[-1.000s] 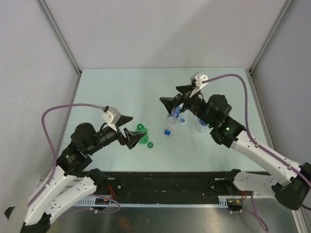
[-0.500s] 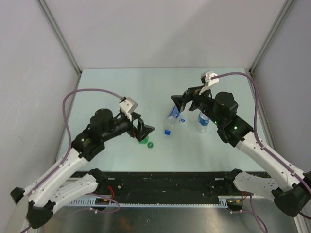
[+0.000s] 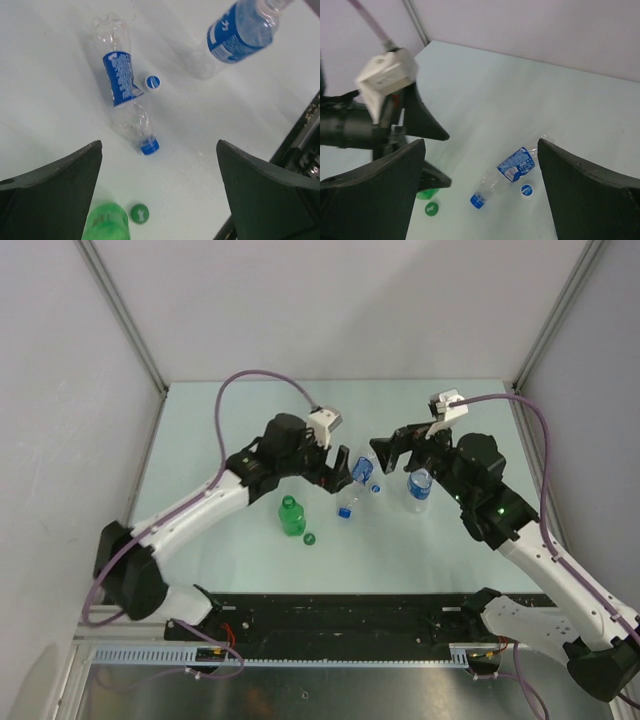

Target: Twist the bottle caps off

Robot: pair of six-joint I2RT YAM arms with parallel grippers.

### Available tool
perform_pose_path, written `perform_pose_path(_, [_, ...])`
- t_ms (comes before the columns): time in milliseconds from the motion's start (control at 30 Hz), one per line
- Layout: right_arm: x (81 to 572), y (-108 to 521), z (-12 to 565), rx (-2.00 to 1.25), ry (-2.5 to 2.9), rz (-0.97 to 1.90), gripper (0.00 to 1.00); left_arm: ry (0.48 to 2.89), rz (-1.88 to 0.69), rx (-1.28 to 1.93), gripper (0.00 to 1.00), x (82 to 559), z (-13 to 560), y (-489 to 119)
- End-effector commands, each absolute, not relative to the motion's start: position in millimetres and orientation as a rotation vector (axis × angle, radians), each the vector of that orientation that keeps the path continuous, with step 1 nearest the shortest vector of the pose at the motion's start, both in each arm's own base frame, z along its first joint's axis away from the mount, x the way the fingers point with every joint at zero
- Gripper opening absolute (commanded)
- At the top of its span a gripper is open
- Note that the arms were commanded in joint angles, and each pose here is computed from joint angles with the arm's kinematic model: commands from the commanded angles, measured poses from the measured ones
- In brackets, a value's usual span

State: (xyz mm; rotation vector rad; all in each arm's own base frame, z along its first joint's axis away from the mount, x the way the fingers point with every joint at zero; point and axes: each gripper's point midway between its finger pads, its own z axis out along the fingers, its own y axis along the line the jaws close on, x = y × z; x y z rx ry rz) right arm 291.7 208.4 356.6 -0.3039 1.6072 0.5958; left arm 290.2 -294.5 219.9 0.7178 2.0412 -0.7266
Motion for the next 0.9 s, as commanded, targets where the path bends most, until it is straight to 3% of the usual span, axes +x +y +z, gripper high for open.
perform_pose_path(0, [289.8,187.7,362.4,-0.278,1.590,0.532,0.97,2.086,-0.729,0.707,0.99,320.7,213.4,-318.9])
perform_pose_path(300, [285.2,176.1,361.3,-0.290,1.586,0.514,0.97,2.302,-0.570,0.696,0.99,375.1,134.4,-347.8])
perform_pose_path(633, [282.5,172.8,356.0,-0.314,1.593,0.520,0.97,2.355,-0.344,0.695,0.98,413.5,85.8,-376.7])
perform_pose_path(800, [279.2,178.1,353.7,-0.347,1.585,0.548,0.97,2.361,-0.275,0.748,0.86,418.8,64.3,-391.2])
perform_pose_path(867, [279.4,177.3,353.7,-0.346,1.585,0.545,0.97,2.381,-0.263,0.758,0.72,418.8,53.9,-393.1])
